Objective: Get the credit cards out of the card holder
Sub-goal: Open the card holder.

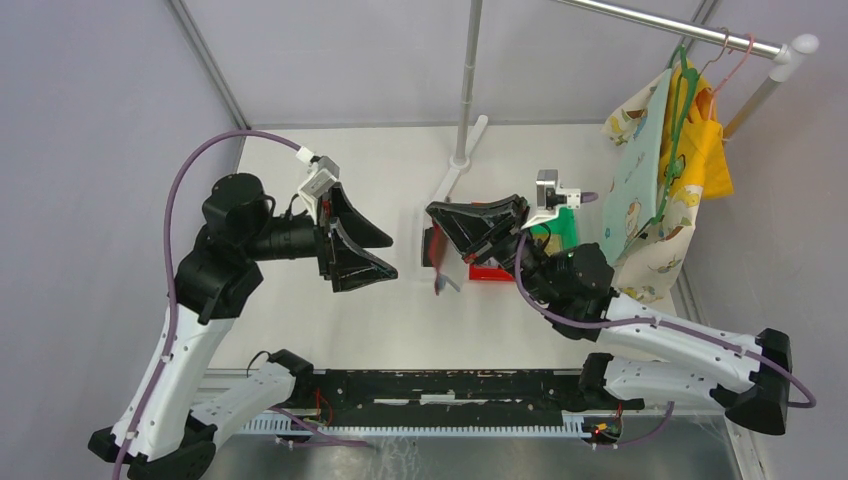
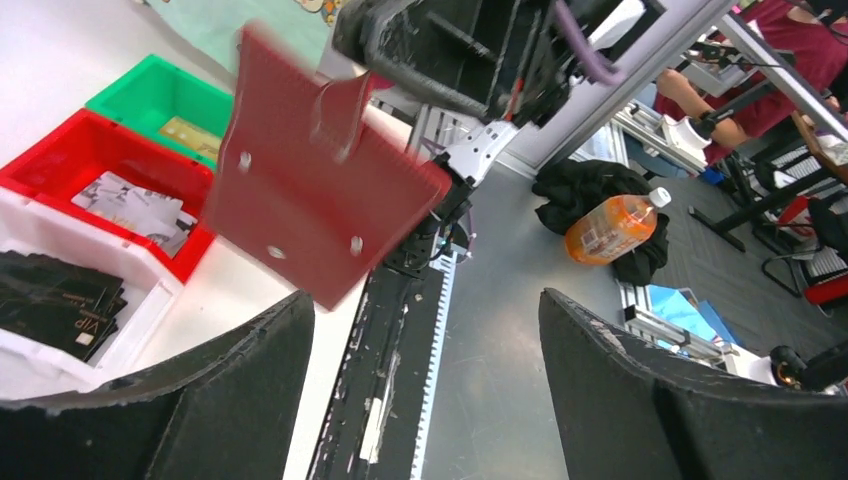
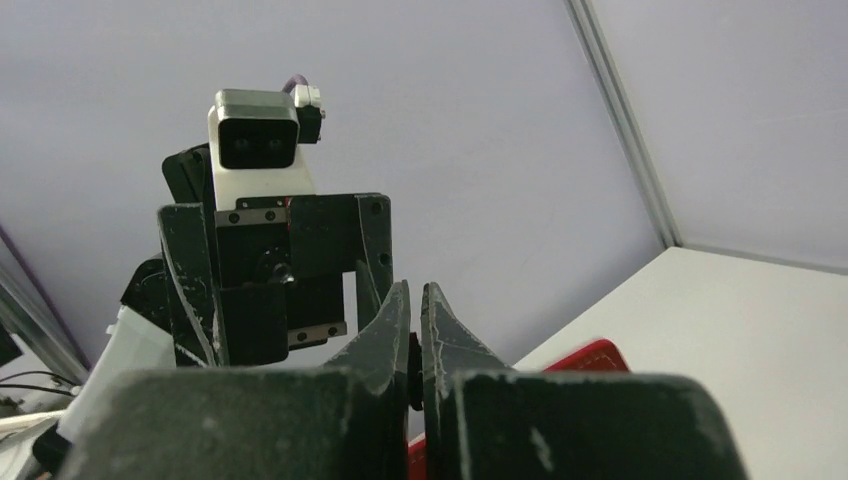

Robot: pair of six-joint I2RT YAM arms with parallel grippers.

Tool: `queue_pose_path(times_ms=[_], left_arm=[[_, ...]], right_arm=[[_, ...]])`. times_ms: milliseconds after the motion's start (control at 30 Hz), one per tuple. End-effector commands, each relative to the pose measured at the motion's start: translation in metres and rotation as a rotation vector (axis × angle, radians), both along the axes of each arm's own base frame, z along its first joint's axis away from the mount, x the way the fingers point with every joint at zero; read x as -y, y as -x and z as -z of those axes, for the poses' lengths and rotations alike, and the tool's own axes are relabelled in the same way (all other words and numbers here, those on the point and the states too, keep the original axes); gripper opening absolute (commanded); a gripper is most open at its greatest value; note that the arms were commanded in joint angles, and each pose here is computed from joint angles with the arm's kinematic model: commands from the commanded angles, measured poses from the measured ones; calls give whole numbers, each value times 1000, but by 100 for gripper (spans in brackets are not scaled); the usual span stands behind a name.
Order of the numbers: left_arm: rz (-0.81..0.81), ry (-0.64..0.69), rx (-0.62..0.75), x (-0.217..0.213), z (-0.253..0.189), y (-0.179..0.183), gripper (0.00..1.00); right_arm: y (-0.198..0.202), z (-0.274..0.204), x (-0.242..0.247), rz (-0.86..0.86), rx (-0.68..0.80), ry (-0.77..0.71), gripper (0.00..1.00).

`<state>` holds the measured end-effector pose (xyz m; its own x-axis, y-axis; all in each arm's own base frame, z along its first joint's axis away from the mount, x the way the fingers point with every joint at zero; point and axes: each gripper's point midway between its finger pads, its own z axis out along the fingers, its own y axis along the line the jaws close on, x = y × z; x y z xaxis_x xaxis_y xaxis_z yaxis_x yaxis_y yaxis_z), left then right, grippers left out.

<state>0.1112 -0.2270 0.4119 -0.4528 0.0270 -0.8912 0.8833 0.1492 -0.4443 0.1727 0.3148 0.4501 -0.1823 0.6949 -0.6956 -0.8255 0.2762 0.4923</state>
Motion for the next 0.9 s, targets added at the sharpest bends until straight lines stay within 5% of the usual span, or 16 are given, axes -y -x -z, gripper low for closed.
queue_pose_path(times_ms=[0, 467, 867], left_arm=[[-75, -29, 106, -4, 9, -15, 87], [-209, -147, 339, -21, 50, -43, 79], [-214, -151, 341, -23, 60, -43, 8]], right_arm=[[8, -27, -7, -11, 97, 142, 0], [8, -22, -48, -64, 109, 437, 0], [33, -36, -62, -169, 124, 365, 0]])
